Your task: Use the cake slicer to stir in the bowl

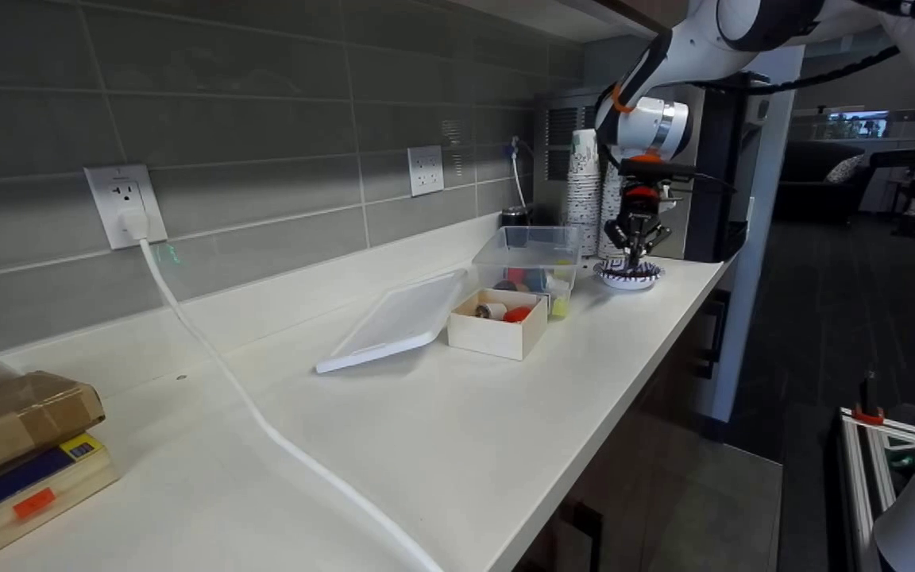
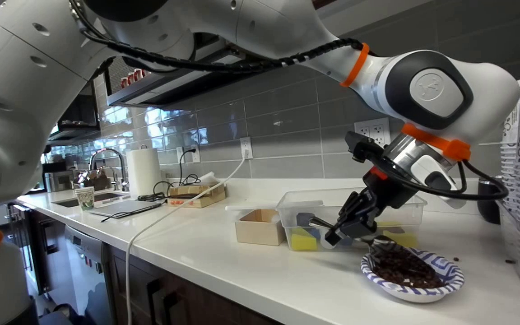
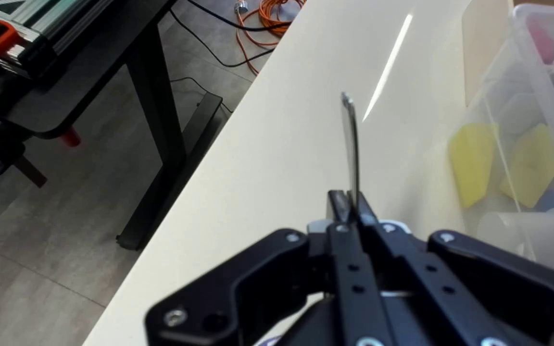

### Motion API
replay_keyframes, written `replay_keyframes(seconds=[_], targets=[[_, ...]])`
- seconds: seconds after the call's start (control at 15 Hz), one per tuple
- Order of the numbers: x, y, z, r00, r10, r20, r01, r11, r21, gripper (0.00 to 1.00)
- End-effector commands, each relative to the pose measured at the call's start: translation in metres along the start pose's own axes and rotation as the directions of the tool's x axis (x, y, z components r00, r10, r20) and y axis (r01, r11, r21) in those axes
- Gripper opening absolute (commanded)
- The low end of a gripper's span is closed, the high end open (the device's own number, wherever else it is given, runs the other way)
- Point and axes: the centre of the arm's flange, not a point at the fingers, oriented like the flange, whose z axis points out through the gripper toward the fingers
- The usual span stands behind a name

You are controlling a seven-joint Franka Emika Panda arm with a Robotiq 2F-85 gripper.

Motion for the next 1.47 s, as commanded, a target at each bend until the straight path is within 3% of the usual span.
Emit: replay_keyframes(seconds=[0.0, 0.47, 0.53, 0.6, 0.73, 1.27, 1.4], targets=[[0.008, -0.018, 0.005, 0.995, 0.071, -0.064, -0.071, 0.997, -0.002, 0.01], [0.022, -0.042, 0.023, 0.971, 0.177, -0.161, -0.183, 0.983, -0.025, 0.01], [0.022, -0.044, 0.024, 0.968, 0.185, -0.168, -0.192, 0.981, -0.026, 0.05], [0.022, -0.046, 0.025, 0.965, 0.191, -0.178, -0.198, 0.98, -0.027, 0.29], [0.022, -0.047, 0.026, 0.962, 0.198, -0.186, -0.208, 0.978, -0.032, 0.32], [0.027, -0.042, 0.027, 0.958, 0.214, -0.192, -0.223, 0.974, -0.03, 0.93], [0.025, -0.039, 0.025, 0.958, 0.212, -0.192, -0.221, 0.975, -0.028, 1.0]])
